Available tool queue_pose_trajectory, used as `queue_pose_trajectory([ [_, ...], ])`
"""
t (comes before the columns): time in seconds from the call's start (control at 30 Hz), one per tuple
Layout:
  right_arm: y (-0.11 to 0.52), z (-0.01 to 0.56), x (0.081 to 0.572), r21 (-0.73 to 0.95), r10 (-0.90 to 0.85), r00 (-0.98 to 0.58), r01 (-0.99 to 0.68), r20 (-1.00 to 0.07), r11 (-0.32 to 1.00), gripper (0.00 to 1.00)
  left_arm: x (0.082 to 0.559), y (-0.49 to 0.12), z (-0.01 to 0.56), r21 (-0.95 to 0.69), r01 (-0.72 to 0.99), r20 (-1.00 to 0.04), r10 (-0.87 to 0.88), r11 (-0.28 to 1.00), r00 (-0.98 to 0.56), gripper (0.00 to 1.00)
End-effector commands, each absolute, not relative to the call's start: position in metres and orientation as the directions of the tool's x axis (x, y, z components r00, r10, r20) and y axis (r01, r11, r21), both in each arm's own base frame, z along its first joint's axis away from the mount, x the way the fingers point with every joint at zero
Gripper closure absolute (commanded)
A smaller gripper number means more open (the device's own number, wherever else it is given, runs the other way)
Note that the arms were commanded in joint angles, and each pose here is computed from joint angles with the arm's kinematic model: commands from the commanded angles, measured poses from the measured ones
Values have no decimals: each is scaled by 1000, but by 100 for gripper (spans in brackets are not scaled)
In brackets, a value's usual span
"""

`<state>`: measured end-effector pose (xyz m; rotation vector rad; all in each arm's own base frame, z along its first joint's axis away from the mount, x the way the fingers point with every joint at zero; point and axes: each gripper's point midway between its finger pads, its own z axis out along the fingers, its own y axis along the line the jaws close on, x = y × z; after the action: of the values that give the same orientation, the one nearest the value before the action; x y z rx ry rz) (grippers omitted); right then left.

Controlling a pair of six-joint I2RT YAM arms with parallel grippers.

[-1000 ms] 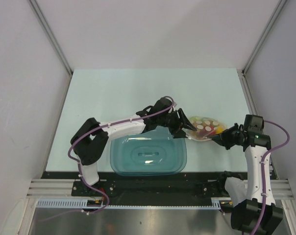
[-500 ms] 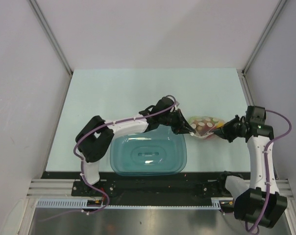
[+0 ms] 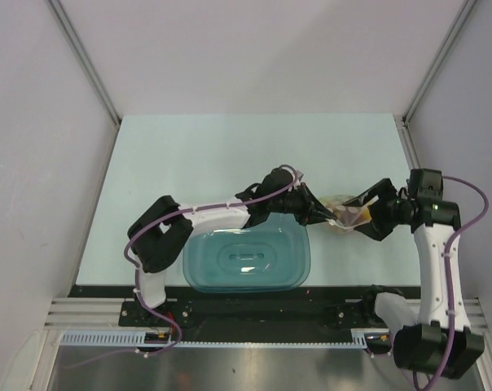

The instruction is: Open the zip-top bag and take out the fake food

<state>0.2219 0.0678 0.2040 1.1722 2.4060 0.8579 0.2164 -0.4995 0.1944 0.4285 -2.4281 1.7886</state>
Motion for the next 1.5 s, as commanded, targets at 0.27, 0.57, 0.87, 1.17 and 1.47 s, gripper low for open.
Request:
queue_pose_trajectory([
  [0.27, 118, 199, 175, 744, 823, -542, 619, 172, 252, 46, 201, -496, 229, -913, -363, 316, -238, 185, -918, 100],
  [0.57, 114, 203, 183, 785, 863, -485, 587, 145, 198, 56, 199, -493, 226, -908, -383, 332, -268, 168, -904, 100],
  [0.87, 113, 198, 180, 783, 873, -465, 594, 147, 185, 60, 198, -495, 228, -904, -391, 337, -276, 172, -900, 100],
  [1.17, 112, 189, 180, 781, 878, -451, 602, 159, 167, 61, 194, -494, 228, -895, -409, 350, -288, 178, -891, 100],
  [1.47, 113, 192, 184, 797, 881, -442, 587, 167, 144, 64, 190, -496, 225, -889, -423, 364, -289, 176, -885, 100],
])
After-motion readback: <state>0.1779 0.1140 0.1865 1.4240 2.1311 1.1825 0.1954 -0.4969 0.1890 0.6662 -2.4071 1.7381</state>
